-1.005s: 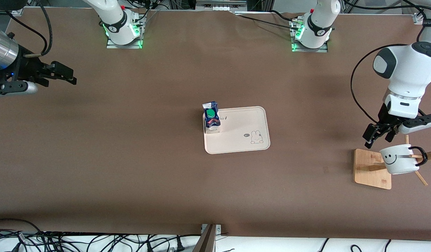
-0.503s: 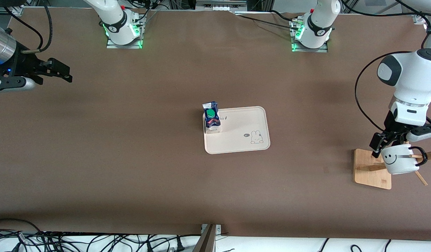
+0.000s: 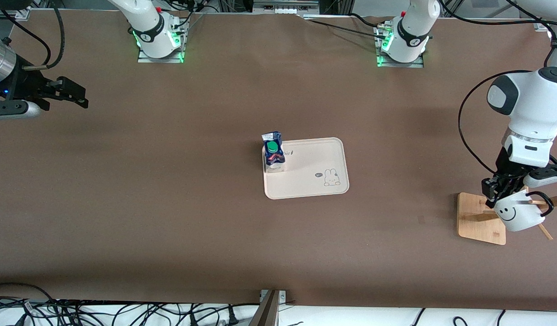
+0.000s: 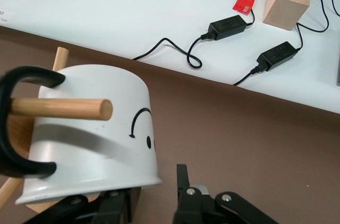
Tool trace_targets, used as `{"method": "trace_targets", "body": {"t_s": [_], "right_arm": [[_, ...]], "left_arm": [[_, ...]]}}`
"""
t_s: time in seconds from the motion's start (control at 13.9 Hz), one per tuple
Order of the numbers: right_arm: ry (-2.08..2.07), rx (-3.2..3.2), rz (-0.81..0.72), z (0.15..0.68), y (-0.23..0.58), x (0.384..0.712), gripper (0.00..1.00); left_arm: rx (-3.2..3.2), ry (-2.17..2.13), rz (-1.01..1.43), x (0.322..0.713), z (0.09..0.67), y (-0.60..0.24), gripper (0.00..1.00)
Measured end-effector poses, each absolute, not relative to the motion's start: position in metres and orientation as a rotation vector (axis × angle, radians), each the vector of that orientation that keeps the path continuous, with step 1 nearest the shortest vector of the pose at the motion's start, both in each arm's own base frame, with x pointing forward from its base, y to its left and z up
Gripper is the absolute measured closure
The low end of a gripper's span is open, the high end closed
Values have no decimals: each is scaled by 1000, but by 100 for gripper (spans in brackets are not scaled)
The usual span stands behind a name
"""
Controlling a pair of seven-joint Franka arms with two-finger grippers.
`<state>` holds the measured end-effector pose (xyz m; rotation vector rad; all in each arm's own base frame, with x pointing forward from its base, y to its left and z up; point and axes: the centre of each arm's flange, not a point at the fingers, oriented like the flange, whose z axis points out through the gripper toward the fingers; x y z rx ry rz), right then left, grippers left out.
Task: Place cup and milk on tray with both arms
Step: 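Withdraw the right gripper while the left gripper reaches the white mug, then grasp the mug with the left gripper and lift it off the stand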
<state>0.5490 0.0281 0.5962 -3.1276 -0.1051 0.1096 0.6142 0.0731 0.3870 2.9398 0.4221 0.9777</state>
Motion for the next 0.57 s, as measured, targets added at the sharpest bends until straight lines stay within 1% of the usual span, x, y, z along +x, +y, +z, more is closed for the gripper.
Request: {"method": "trace_targets", "body": {"t_s": [0.07, 0.14, 0.22, 0.29, 0.36, 0.43, 0.57], "right_arm": [[-107, -3134, 105, 597, 28, 550, 0], [-109, -3146, 100, 599, 27, 551, 0], [-112, -3160, 96, 600, 27, 551, 0], [-113, -3165, 97, 600, 27, 552, 0], [-113, -3166, 95, 599, 26, 552, 0], [-114, -3168, 91, 599, 26, 553, 0], [-114, -3169, 86, 600, 26, 554, 0]], "left_arm": [[2949, 402, 980, 614, 387, 75, 65], [2953, 394, 980, 614, 387, 76, 68], [2955, 391, 979, 613, 386, 76, 68], [2956, 389, 977, 613, 386, 76, 77], [2958, 387, 975, 612, 385, 76, 87], [2958, 386, 978, 612, 387, 76, 93], [2959, 377, 982, 611, 389, 75, 93]]}}
